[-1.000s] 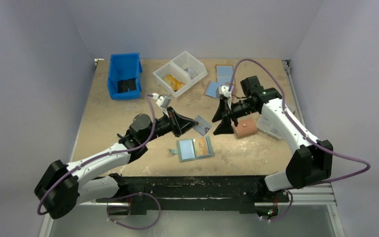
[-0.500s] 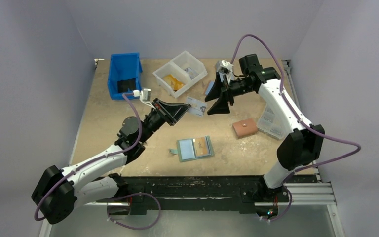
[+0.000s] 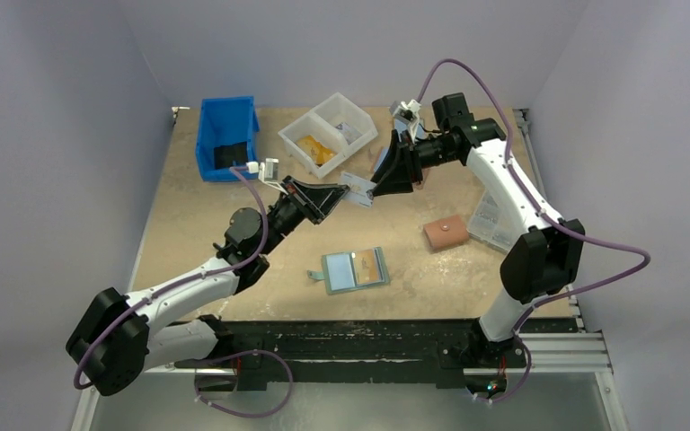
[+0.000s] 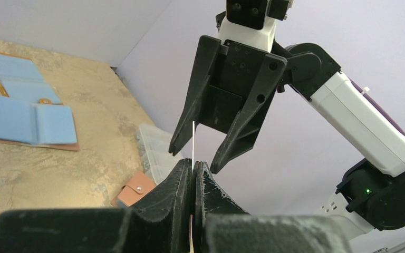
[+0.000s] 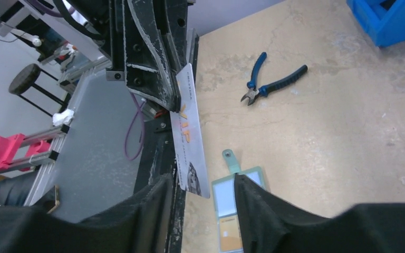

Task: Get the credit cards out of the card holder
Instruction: Place the credit card in the storage box.

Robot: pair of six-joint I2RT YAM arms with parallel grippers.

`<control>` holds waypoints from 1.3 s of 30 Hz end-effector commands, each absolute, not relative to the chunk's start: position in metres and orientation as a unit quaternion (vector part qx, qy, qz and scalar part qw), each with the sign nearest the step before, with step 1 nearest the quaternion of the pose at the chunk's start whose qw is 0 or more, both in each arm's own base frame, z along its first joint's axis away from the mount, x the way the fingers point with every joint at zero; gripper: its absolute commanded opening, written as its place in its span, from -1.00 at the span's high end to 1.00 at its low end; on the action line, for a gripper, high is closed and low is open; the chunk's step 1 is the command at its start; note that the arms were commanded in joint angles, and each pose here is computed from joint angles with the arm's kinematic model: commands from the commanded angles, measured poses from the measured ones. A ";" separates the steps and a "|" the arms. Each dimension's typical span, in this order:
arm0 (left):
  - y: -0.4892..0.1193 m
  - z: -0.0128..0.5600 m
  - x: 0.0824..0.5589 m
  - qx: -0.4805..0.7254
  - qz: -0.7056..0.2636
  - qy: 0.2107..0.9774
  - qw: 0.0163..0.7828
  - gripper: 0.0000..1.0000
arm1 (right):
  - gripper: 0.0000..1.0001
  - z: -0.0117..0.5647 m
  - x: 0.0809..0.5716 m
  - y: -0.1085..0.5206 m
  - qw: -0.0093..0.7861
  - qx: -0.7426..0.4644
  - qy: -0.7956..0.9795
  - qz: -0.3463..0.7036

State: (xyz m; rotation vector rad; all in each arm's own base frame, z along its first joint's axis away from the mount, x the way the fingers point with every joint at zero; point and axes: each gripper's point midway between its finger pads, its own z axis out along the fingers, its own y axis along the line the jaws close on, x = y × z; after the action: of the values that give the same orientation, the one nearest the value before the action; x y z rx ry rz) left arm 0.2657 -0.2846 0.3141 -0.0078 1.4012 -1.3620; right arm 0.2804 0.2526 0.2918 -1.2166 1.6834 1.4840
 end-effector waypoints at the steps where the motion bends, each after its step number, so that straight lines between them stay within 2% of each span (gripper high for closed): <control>1: -0.284 0.347 0.267 -0.002 -0.601 0.552 0.578 1.00 | 0.18 0.305 0.274 0.261 0.272 -0.445 0.611 0.595; 4: -0.285 0.345 0.268 -0.003 -0.603 0.552 0.576 1.00 | 0.59 0.305 0.271 0.265 0.262 -0.444 0.607 0.605; 6: -0.284 0.343 0.271 -0.006 -0.599 0.556 0.577 1.00 | 1.00 0.306 0.270 0.266 0.261 -0.444 0.605 0.607; 7: -0.282 0.340 0.273 -0.009 -0.594 0.562 0.576 1.00 | 1.00 0.307 0.270 0.266 0.262 -0.444 0.603 0.608; 8: -0.280 0.337 0.276 -0.012 -0.588 0.570 0.574 0.91 | 1.00 0.308 0.270 0.266 0.263 -0.445 0.600 0.610; 9: -0.276 0.333 0.282 -0.021 -0.575 0.582 0.574 0.71 | 1.00 0.308 0.271 0.266 0.265 -0.446 0.599 0.609; 11: -0.266 0.319 0.296 -0.041 -0.530 0.625 0.571 0.08 | 1.00 0.303 0.277 0.266 0.269 -0.447 0.609 0.597; 12: -0.260 0.310 0.303 -0.052 -0.501 0.651 0.568 -0.15 | 1.00 0.301 0.280 0.266 0.270 -0.447 0.616 0.590; 14: -0.246 0.290 0.313 -0.057 -0.430 0.703 0.563 -0.45 | 1.00 0.294 0.291 0.265 0.276 -0.447 0.635 0.566; 17: -0.221 0.262 0.318 -0.063 -0.332 0.768 0.545 -0.71 | 1.00 0.286 0.317 0.264 0.296 -0.438 0.674 0.516; 20: -0.200 0.244 0.310 -0.041 -0.267 0.804 0.529 -0.79 | 1.00 0.287 0.346 0.263 0.334 -0.421 0.702 0.468; 28: -0.157 0.249 0.291 0.000 -0.171 0.818 0.549 -0.97 | 1.00 0.315 0.426 0.260 0.457 -0.342 0.730 0.376; 39: -0.126 0.233 0.289 0.065 -0.061 0.829 0.552 -0.98 | 1.00 0.312 0.497 0.264 0.495 -0.309 0.743 0.327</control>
State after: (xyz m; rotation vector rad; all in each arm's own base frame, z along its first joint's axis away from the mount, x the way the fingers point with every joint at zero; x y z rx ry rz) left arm 0.2845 -0.1418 0.2276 0.0919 1.9795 -0.2719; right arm 0.4728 0.2670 0.2907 -0.7985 1.8560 0.8883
